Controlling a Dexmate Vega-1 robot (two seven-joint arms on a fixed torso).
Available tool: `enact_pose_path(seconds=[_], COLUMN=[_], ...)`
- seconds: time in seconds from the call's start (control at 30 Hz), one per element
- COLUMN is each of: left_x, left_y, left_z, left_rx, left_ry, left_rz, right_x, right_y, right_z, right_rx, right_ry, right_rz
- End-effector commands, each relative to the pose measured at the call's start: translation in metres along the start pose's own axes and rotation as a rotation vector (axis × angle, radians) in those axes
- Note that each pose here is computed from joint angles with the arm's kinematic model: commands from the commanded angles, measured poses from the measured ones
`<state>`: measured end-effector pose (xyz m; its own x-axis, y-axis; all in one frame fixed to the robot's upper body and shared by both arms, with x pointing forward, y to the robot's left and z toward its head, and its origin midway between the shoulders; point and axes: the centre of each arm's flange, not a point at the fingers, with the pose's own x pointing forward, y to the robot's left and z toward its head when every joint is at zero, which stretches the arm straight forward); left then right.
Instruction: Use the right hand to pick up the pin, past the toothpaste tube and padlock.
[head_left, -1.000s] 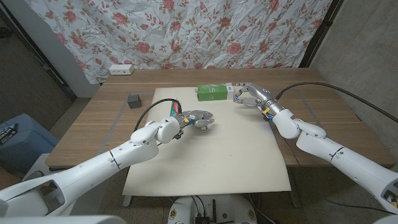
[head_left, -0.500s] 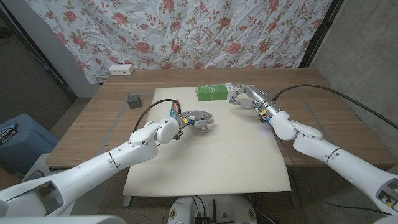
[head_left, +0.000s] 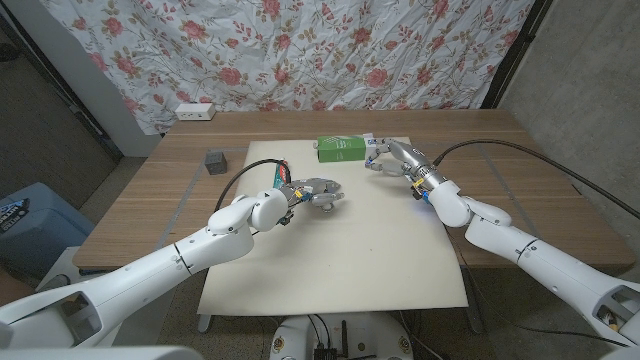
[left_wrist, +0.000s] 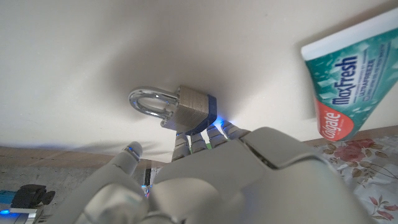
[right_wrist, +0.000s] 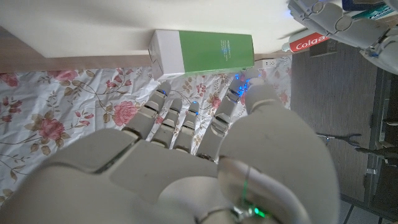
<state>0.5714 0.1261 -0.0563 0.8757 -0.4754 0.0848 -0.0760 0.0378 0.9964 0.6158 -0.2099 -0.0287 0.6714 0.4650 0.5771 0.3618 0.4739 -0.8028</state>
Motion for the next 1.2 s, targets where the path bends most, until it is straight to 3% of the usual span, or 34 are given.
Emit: enact_pose_path(seconds=[0.03,1.2], left_x=[0.001,0.000], left_y=[0.000,0.004], left_z=[0.000,-0.001], left_rx=[-0.005,-0.022], left_ry=[-0.006,-0.004], left_rz=[-0.011,-0.026], right_x=[0.002,-0.002], right_y=[0.014,0.044], right_z=[-0.002,-0.011], right_rx=[0.008,-0.002], right_ry=[0.010,0.044], right_rz=[0.021,0.045])
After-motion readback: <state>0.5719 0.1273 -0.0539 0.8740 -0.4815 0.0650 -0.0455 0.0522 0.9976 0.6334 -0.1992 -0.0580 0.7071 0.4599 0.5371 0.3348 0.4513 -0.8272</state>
